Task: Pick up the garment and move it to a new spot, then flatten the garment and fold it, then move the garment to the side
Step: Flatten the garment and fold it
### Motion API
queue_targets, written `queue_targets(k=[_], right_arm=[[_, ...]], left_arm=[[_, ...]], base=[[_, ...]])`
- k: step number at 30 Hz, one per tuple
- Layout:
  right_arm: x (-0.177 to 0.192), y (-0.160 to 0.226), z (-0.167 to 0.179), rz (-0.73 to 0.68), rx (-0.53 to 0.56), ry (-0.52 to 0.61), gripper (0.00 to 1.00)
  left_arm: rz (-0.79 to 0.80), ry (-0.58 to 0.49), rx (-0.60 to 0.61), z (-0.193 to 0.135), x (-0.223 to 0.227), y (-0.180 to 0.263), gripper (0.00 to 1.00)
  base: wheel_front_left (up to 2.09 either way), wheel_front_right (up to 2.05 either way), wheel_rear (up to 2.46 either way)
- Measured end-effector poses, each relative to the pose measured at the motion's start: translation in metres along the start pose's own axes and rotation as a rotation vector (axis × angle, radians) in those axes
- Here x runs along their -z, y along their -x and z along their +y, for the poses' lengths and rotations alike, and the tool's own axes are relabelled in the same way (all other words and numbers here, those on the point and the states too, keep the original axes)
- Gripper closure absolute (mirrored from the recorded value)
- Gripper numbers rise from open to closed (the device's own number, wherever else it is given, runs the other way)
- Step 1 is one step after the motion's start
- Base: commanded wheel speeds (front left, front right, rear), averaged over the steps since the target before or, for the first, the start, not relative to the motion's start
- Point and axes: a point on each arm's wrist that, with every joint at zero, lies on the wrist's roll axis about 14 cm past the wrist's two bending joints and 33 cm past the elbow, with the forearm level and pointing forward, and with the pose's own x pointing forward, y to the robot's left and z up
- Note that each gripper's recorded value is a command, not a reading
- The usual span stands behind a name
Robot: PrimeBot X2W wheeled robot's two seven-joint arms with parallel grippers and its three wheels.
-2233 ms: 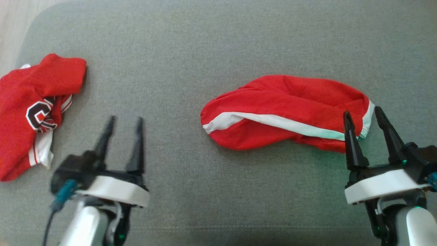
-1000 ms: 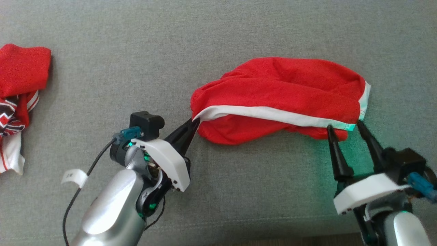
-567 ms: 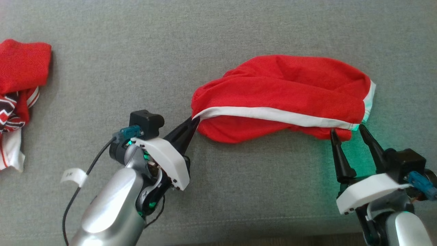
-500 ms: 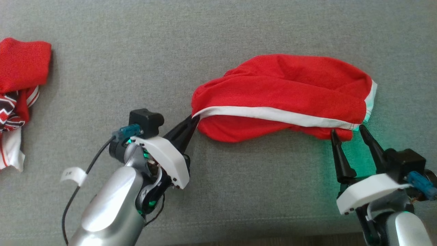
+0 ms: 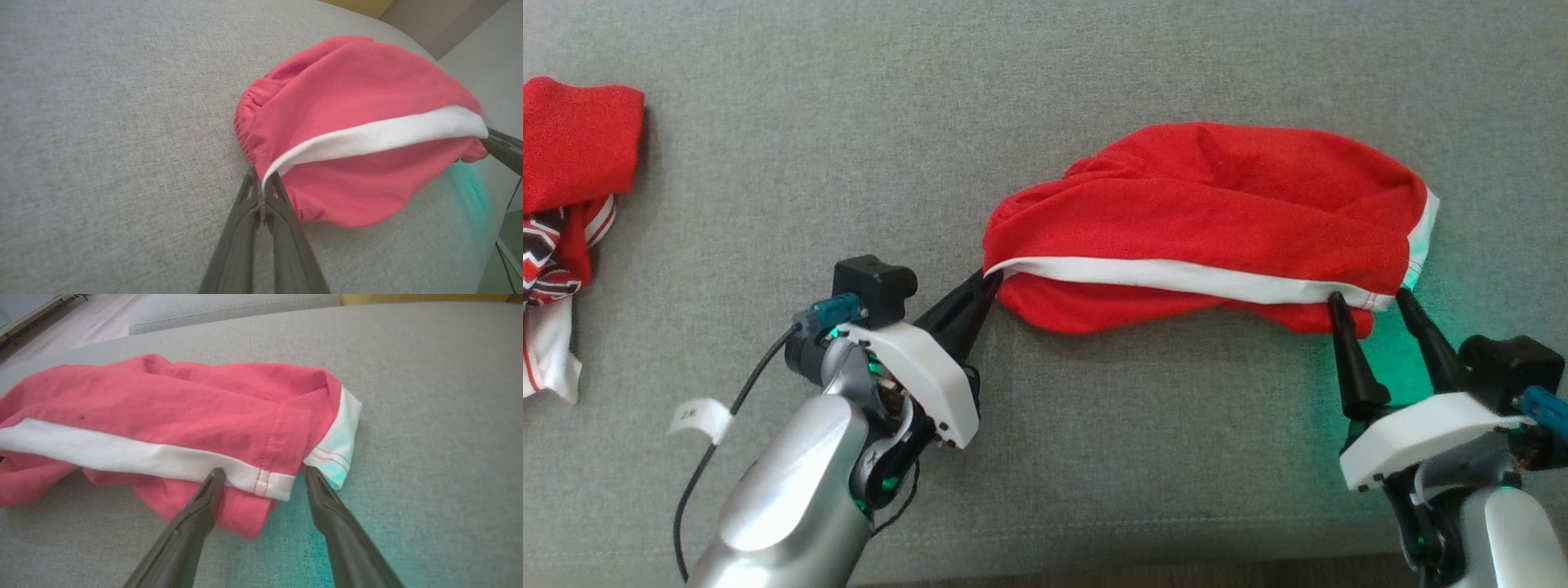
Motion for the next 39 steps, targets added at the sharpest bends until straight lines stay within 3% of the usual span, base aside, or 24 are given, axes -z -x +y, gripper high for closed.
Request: queue_targets(k=[2, 3, 4, 5, 14, 18, 24, 34, 39], right_arm=[[0.005, -0.001, 0.002, 0.022, -0.007, -0.019, 0.0], [0.006, -0.001, 0.003, 0.029, -0.012, -0.03, 0.22], [0.006, -0.002, 0.005, 0.028, -0.017, -0.03, 0.53], [0.005, -0.004, 0.007, 0.025, -0.025, -0.032, 1.0], [-0.024, -0.003, 0.003, -0.068, -0.016, 0.003, 1.0], [-0.05, 0.005, 0.0, -0.147, -0.012, 0.037, 1.0], [-0.109, 0.026, -0.003, -0.308, -0.007, 0.12, 1.0], [-0.259, 0.092, 0.012, -0.712, -0.009, 0.31, 1.0], [-0.299, 0.119, 0.022, -0.828, -0.025, 0.336, 1.0]], left_arm=[[0.001, -0.001, 0.001, 0.0, 0.0, 0.0, 1.0], [0.001, -0.002, 0.002, 0.0, 0.0, -0.001, 1.0], [0.003, -0.003, 0.003, 0.0, 0.001, -0.001, 1.0], [0.003, -0.006, 0.004, 0.0, 0.001, -0.001, 1.0], [-0.04, -0.044, -0.011, 0.005, -0.008, -0.001, 1.0], [-0.128, -0.099, -0.027, 0.006, -0.029, 0.004, 1.0], [-0.359, -0.236, -0.024, -0.005, -0.1, 0.029, 1.0], [-0.771, -0.52, -0.001, -0.057, -0.261, 0.112, 1.0], [-0.862, -0.586, -0.004, -0.077, -0.299, 0.143, 1.0]], base=[[0.0, 0.0, 0.0], [0.0, 0.0, 0.0], [0.0, 0.0, 0.0], [0.0, 0.0, 0.0], [0.0, 0.0, 0.0], [0.0, 0.0, 0.0], [0.0, 0.0, 0.0], [0.0, 0.0, 0.0], [0.0, 0.0, 0.0]])
